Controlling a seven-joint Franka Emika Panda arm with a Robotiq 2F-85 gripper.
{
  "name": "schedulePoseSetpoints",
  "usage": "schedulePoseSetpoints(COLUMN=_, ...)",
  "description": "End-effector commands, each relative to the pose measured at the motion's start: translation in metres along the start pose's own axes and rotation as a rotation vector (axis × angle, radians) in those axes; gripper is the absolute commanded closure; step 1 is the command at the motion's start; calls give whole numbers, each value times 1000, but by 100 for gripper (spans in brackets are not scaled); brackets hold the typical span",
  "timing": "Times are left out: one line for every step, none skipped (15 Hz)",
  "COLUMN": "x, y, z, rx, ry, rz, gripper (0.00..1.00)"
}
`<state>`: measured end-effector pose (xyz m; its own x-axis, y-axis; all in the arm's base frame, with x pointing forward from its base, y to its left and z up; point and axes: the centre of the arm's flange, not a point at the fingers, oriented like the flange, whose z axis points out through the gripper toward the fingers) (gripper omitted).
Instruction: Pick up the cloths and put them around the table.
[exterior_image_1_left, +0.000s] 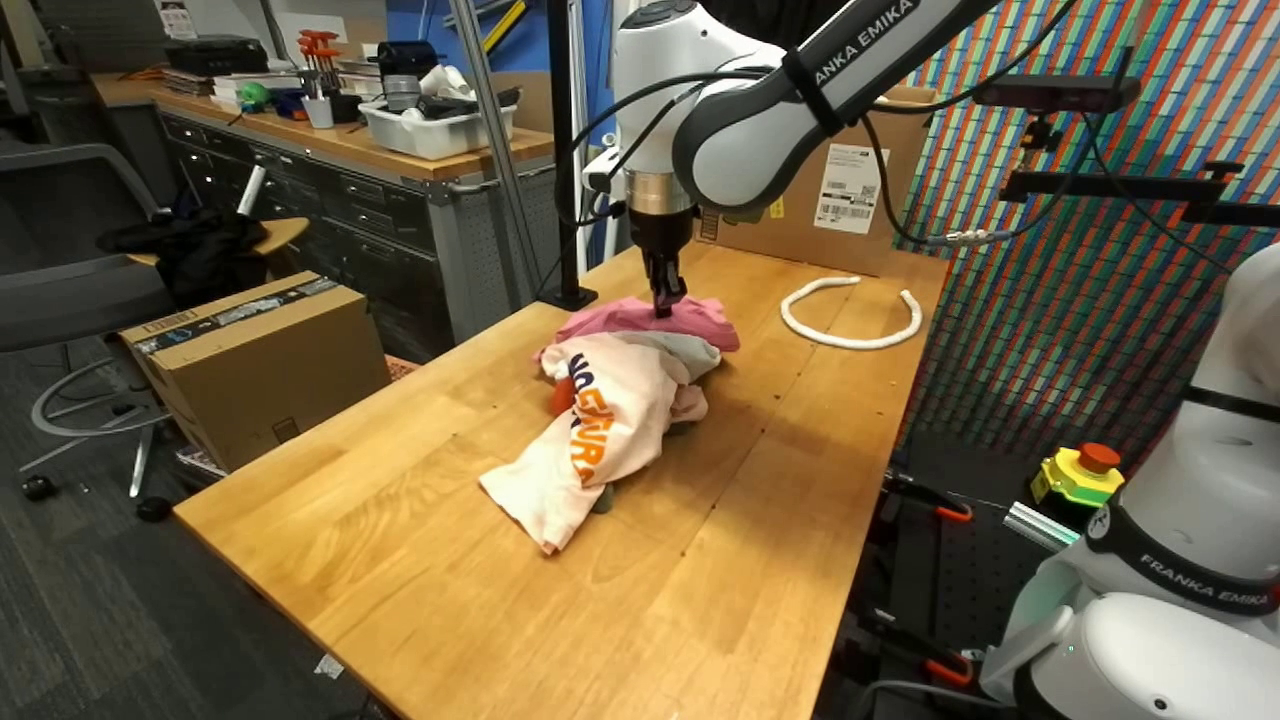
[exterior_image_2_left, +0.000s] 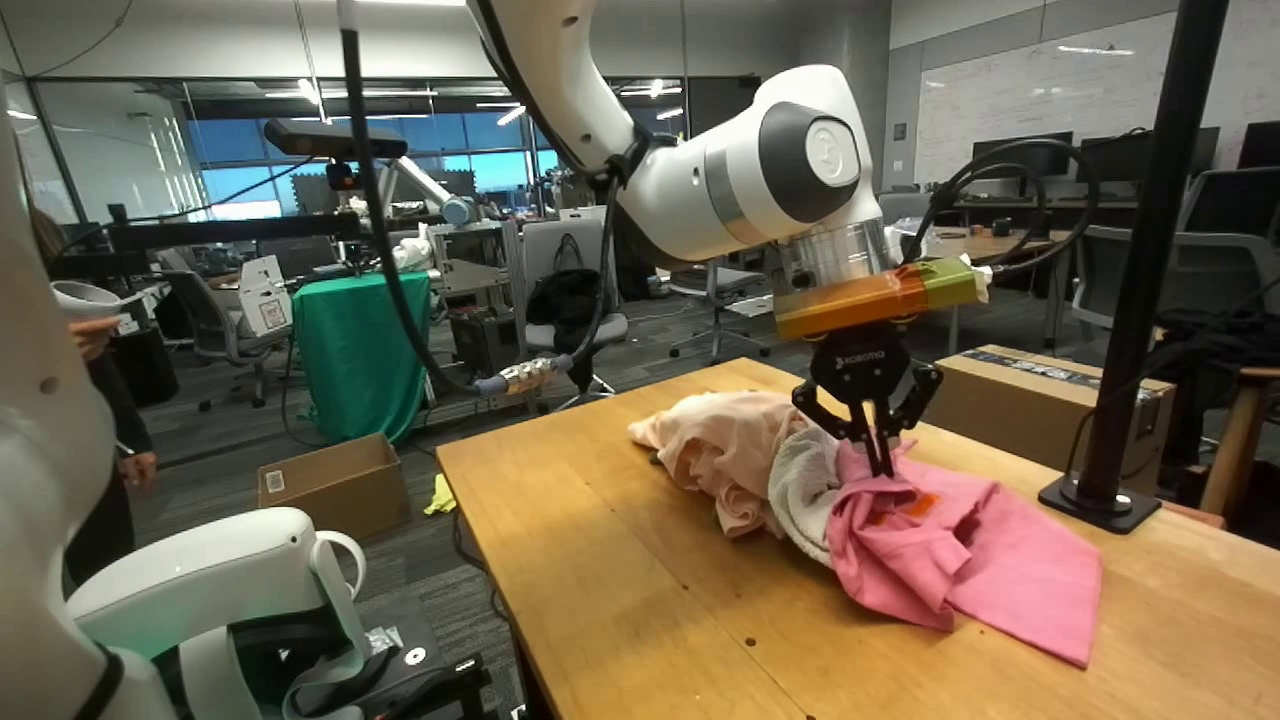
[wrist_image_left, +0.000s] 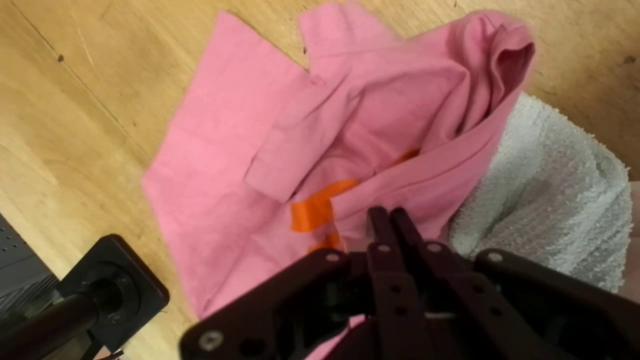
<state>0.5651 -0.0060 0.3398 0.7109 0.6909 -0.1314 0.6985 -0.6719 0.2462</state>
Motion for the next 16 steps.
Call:
schedulePoseSetpoints(x=-7, y=2, z=-14, rx=-24, ry=-4, rz=7, gripper=100)
schedulePoseSetpoints(x=-8, y=3, z=-17, rx=-27, ry=-5, rz=8, gripper=99)
schedulePoseSetpoints(x=-9, y=3, z=-19, rx=-34, ry=-4, rz=11, gripper=99)
schedulePoseSetpoints(x=-10, y=5, z=-21, rx=-45, ry=-4, rz=18, gripper=99)
schedulePoseSetpoints(x=-12, y=7, z=-23, rx=-65, ry=-9, rz=32, gripper=99)
schedulePoseSetpoints(x=-14, y=11, z=-27, rx=-98, ry=-17, rz=57, gripper=99)
schedulePoseSetpoints(x=-17, y=16, z=-32, rx=-138, ry=-23, rz=91, gripper=100)
schedulePoseSetpoints(x=-20, y=22, z=-38, rx=-180, ry=-27, rz=131, gripper=100)
schedulePoseSetpoints(x=-25, y=30, z=-47, rx=-217, ry=-24, rz=175, gripper=100)
schedulePoseSetpoints(x=-31, y=38, z=-56, rx=-248, ry=-22, rz=216, gripper=100)
schedulePoseSetpoints(x=-38, y=47, z=-65, rx=-281, ry=-17, rz=256, gripper=100)
schedulePoseSetpoints(x=-42, y=56, z=-75, rx=-315, ry=-14, rz=297, gripper=100)
schedulePoseSetpoints(x=-48, y=64, z=-83, rx=-352, ry=-11, rz=335, gripper=100)
schedulePoseSetpoints(x=-53, y=73, z=-91, rx=-391, ry=-8, rz=372, gripper=100)
schedulePoseSetpoints(x=-58, y=81, z=-96, rx=-434, ry=-7, rz=405, gripper=100)
schedulePoseSetpoints(x=-62, y=89, z=-102, rx=-478, ry=-6, rz=436, gripper=100)
